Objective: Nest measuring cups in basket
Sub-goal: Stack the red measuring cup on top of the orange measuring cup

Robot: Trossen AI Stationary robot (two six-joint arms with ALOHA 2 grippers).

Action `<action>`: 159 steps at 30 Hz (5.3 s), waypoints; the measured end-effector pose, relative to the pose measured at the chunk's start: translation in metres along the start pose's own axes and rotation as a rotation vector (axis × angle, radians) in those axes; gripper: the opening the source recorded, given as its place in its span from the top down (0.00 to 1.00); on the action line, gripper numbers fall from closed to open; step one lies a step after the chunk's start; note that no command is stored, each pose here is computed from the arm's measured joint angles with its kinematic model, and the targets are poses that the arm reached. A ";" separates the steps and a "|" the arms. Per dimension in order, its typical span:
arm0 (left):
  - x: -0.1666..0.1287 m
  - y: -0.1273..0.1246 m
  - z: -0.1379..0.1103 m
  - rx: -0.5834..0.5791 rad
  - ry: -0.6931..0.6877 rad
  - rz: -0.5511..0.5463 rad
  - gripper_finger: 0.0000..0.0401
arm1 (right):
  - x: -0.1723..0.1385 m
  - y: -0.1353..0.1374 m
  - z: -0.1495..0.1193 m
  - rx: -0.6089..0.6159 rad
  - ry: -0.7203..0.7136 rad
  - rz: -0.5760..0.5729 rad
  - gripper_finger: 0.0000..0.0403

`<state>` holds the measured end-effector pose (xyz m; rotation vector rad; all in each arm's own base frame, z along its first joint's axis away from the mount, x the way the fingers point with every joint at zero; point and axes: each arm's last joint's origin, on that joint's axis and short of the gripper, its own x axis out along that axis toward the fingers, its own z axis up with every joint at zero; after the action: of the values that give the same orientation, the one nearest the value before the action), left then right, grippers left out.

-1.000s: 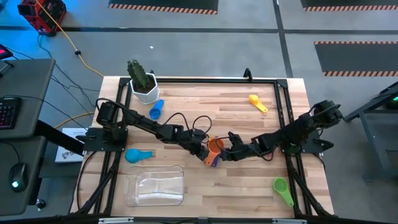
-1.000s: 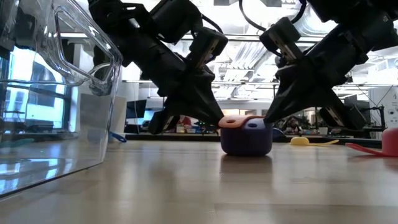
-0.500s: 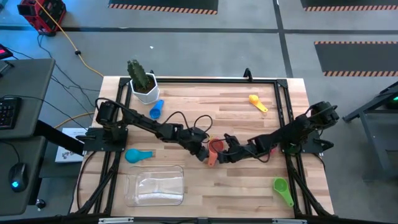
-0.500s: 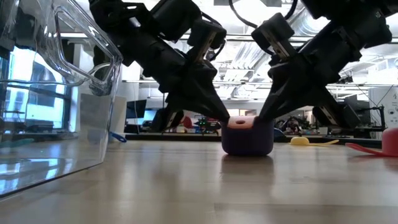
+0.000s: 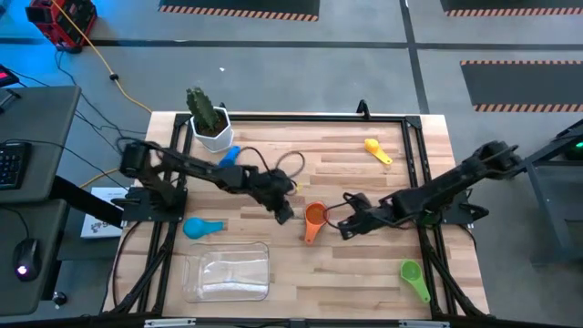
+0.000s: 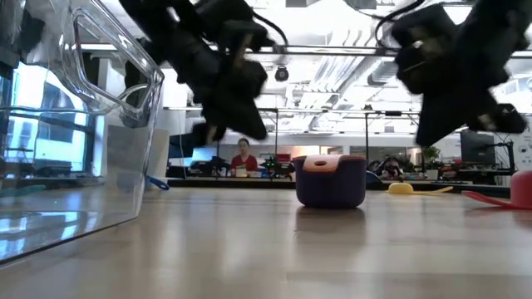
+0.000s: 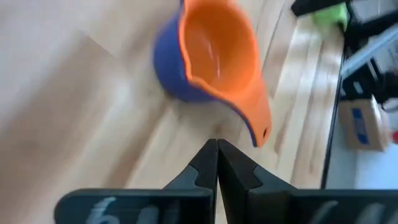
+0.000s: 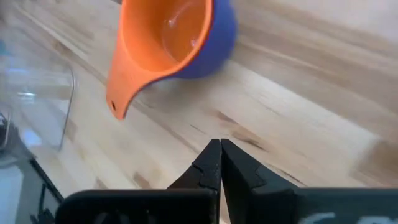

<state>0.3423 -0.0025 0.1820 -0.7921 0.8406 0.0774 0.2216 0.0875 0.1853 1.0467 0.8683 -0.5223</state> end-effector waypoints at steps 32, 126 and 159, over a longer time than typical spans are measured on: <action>-0.071 0.004 0.011 0.019 -0.306 -0.013 1.00 | 0.028 -0.037 0.011 0.174 -0.058 -0.542 0.49; -0.071 0.004 0.012 0.072 -0.328 0.011 1.00 | -0.077 0.090 0.056 -0.355 -0.065 0.182 0.60; -0.072 0.002 0.015 0.058 -0.363 0.001 1.00 | -0.008 0.027 0.035 -0.525 0.083 -0.341 1.00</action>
<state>0.3018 0.0255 0.2365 -0.6961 0.4970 0.1916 0.2494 0.0672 0.2138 0.4437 1.1891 -0.4980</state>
